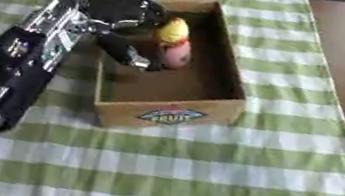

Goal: Pick up objects on the table and place them in the box.

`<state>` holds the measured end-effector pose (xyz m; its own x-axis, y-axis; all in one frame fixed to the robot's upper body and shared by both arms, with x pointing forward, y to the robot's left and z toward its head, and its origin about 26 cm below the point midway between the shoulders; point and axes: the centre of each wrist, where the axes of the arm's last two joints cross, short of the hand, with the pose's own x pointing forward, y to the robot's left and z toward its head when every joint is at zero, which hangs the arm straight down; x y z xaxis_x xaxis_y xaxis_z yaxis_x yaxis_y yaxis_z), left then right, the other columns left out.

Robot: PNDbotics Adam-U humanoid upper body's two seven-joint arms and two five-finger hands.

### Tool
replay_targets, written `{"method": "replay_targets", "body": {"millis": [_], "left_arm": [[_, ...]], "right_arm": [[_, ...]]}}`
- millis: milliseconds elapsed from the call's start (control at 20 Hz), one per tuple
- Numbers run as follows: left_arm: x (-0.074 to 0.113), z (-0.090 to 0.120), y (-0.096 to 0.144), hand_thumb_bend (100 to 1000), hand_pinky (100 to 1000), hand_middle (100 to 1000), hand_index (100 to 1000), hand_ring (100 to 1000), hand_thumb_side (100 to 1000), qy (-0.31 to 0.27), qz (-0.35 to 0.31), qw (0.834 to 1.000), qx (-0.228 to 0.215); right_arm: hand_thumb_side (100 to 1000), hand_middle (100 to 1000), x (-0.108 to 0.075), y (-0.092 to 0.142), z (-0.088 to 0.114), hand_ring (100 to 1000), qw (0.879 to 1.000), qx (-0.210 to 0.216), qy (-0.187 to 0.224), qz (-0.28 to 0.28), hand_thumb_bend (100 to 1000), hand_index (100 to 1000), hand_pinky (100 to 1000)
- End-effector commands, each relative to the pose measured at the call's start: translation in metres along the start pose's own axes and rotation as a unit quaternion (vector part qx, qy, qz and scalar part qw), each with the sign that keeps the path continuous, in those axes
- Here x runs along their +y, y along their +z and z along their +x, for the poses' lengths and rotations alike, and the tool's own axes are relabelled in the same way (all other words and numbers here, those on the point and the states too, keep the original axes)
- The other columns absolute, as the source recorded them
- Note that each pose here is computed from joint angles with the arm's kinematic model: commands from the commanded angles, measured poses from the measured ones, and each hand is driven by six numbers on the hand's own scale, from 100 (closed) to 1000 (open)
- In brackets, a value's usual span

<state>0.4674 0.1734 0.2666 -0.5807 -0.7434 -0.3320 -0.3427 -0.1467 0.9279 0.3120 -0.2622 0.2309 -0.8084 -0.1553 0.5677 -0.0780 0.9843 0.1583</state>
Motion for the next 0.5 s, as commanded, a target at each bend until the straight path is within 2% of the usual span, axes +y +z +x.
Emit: {"method": "replay_targets", "body": {"millis": [50,250,500], "left_arm": [[0.018,-0.01,0.006,631,602,833,948,854,1000,0.003,0.067,0.997,0.034],[0.017,-0.015,0.011,584,588,817,918,841,1000,0.011,0.1,0.993,0.06],[0.021,-0.02,0.02,575,583,807,908,834,1000,0.024,0.133,0.988,0.076]], "right_arm": [[768,472,0.002,-0.002,0.006,705,1.0,-0.01,-0.007,0.003,100,831,813],[771,471,0.001,-0.002,0.006,705,1.0,-0.01,-0.005,-0.001,100,831,813],[770,471,-0.001,0.0,0.006,706,1.0,-0.007,0.0,-0.002,100,831,814]]}}
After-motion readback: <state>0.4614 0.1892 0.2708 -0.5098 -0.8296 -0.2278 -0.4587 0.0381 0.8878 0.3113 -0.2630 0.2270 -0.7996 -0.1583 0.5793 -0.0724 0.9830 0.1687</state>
